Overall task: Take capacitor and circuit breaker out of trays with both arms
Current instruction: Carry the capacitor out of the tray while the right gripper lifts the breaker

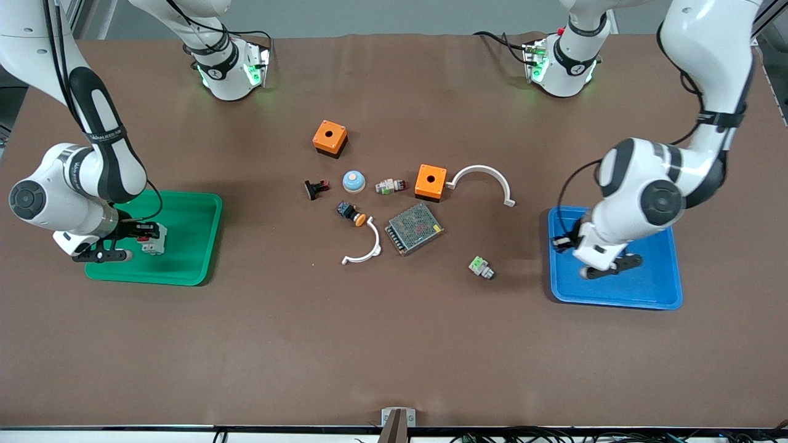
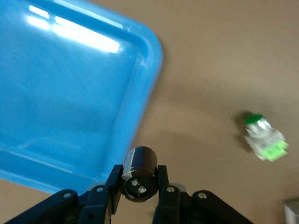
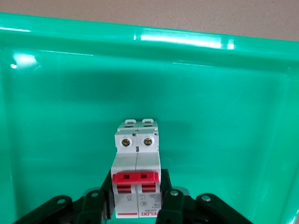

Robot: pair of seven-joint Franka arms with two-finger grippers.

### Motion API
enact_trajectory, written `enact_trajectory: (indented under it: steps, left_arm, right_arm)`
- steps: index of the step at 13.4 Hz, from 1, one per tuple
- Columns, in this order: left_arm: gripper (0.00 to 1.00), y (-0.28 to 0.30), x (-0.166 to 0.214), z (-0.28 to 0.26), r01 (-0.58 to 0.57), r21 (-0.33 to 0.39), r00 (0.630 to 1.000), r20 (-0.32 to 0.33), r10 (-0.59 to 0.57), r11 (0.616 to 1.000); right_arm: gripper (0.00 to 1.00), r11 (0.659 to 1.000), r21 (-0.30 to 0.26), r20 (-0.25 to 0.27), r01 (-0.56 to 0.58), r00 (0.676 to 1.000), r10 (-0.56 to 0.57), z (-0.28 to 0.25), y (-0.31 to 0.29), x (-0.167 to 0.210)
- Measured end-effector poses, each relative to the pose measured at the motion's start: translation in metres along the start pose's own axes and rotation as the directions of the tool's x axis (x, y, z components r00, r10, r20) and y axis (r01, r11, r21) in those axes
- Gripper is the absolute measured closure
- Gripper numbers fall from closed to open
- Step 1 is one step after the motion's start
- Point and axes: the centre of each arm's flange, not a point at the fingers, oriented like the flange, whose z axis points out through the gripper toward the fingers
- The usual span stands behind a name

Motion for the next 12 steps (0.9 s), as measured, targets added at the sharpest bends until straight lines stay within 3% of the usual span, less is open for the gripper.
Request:
enact_trajectory:
  steps: [3,6,9,12]
  left_arm:
    - [0.66,0.054,-0.042,0.026,0.058,0.017,0.998,0.029,-0.058,0.998]
    - [0.66,0.095,-0.073,0.062,0.13,0.002,0.991,0.033,-0.13,0.992]
    - [0.66,0.109,-0.09,0.095,0.173,0.001,0.984,0.054,-0.172,0.985]
    - [0.66,0.118,-0.103,0.108,0.185,0.018,0.98,0.069,-0.186,0.983]
  right_arm:
    - [0.6,1.0,0.009,0.023,0.014,1.0,-0.014,-0.019,-0.006,0.01]
    - [0.6,1.0,0.024,0.06,0.007,0.998,-0.008,-0.076,-0.038,0.025]
    - [0.6,0.997,0.032,0.063,-0.074,0.995,0.072,-0.114,-0.107,0.035]
    - [0.6,0.987,0.069,0.073,-0.147,0.987,0.142,-0.116,-0.199,0.037]
